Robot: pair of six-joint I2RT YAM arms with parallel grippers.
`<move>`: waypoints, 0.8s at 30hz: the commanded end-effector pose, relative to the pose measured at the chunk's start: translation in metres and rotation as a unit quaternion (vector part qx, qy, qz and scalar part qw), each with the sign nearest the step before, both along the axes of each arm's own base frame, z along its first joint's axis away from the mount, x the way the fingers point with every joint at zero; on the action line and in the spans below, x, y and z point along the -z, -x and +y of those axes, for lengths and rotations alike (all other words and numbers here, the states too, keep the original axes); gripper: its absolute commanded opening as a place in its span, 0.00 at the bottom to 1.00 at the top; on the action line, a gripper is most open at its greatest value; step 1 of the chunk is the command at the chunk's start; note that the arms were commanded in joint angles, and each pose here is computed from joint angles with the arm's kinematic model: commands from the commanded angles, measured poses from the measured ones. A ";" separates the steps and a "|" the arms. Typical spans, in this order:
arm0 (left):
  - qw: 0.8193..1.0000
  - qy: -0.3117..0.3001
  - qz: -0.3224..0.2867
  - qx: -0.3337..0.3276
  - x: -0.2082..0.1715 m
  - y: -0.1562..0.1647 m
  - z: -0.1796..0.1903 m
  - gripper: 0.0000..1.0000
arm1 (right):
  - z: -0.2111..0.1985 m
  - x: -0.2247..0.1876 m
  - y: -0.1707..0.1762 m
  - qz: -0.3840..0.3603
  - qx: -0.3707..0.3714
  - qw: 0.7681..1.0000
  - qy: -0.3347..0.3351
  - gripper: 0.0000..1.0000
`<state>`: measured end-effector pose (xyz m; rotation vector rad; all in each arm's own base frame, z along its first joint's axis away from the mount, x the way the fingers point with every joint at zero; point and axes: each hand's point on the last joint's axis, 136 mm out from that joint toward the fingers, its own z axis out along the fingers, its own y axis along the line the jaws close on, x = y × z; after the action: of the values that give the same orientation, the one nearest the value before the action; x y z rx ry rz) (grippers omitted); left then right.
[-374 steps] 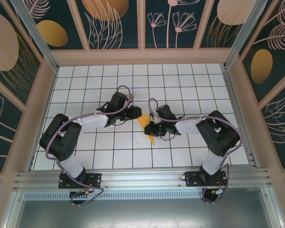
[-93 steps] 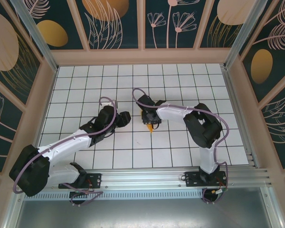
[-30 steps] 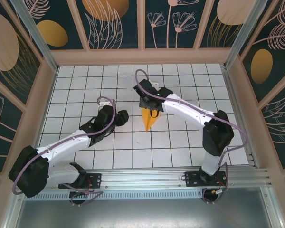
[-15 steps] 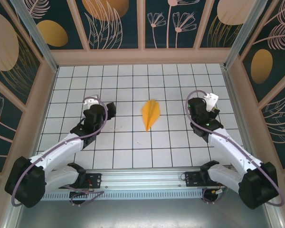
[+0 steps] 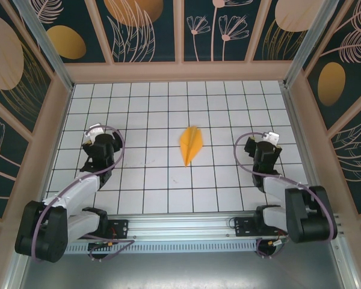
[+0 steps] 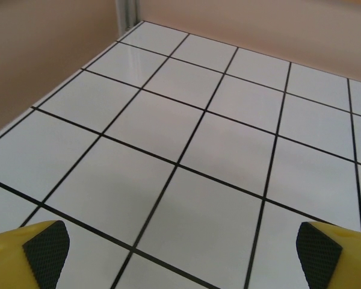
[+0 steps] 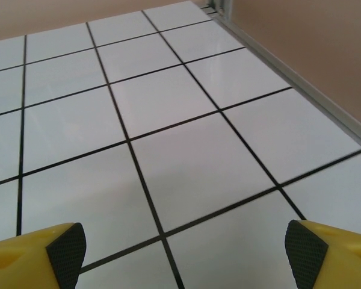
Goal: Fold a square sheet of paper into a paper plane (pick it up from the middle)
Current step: Reset both arms
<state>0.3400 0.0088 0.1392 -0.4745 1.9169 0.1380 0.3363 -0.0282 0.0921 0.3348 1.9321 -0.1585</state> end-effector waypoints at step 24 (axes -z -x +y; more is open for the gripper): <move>0.981 -0.123 -0.145 0.043 -0.021 -0.017 0.010 0.98 | 0.020 -0.029 -0.041 -0.123 -0.134 0.983 -0.011 0.99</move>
<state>0.3504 0.0217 0.1348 -0.2575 1.7214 0.2657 0.3722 -0.0084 0.1035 0.0906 1.7787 0.0576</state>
